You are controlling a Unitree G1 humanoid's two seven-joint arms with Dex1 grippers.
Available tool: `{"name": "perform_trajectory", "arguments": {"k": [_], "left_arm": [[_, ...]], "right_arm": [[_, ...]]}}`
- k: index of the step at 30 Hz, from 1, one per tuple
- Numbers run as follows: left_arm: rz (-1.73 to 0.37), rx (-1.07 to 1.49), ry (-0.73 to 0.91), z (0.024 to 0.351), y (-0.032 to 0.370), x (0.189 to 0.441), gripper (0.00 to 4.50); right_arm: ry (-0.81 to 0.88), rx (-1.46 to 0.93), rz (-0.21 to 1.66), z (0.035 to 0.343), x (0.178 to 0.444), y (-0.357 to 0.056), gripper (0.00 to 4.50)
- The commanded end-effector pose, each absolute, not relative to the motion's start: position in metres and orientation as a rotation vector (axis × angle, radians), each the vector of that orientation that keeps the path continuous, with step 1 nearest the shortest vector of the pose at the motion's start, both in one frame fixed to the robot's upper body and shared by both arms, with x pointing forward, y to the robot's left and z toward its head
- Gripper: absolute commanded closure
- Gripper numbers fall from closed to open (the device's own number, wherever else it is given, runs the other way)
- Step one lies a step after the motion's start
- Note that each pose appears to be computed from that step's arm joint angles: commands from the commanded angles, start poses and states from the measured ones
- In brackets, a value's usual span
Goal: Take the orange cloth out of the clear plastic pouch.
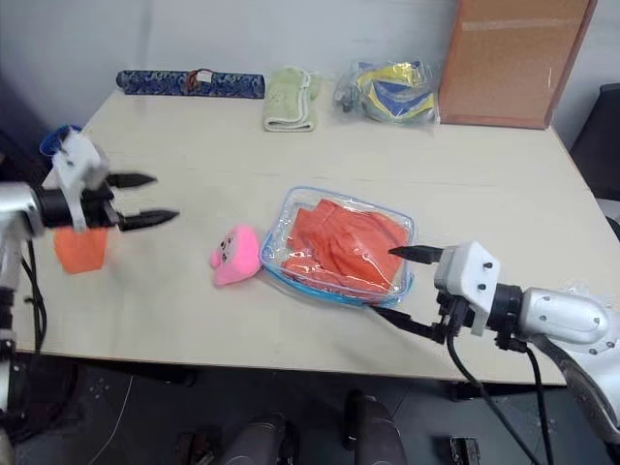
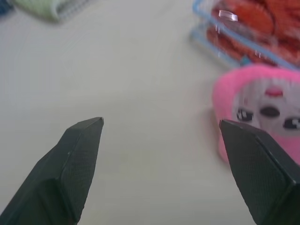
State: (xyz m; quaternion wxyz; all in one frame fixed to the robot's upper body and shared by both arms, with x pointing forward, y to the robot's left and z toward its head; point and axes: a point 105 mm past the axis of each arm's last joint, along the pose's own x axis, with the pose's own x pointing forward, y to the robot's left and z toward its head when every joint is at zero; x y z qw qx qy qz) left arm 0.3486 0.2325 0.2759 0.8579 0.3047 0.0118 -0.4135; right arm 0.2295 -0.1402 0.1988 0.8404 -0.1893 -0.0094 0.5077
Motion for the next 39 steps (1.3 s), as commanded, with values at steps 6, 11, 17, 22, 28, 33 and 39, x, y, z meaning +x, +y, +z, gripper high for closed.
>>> {"name": "perform_trajectory", "arguments": {"k": [6, 11, 17, 22, 28, 33, 39], "left_arm": [[-1.359, 1.131, -0.085, 0.229, 0.126, 0.306, 0.3], [-1.394, 1.313, -0.071, 0.194, 0.123, 0.313, 0.3], [-1.351, 1.341, -0.1, 0.183, 0.119, 0.323, 0.3], [-1.341, 1.279, -0.116, 0.18, 0.113, 0.325, 0.3], [-1.274, 1.281, -0.127, 0.181, 0.111, 0.336, 0.3], [-1.237, 1.292, -0.144, 0.18, 0.108, 0.341, 1.85], [-1.251, 1.275, -0.136, 0.177, 0.107, 0.338, 3.73]], "right_arm": [[0.021, -0.305, 1.047, 0.201, 0.222, -0.125, 0.04], [0.042, -0.308, 1.026, 0.195, 0.221, -0.127, 0.04], [0.039, -0.303, 1.0, 0.193, 0.221, -0.127, 0.04], [0.04, -0.308, 0.995, 0.189, 0.22, -0.126, 0.04], [0.033, -0.316, 0.988, 0.189, 0.221, -0.126, 0.04], [0.026, -0.313, 0.982, 0.19, 0.223, -0.126, 0.0], [0.038, -0.334, 0.974, 0.188, 0.225, -0.129, 0.0]]}}
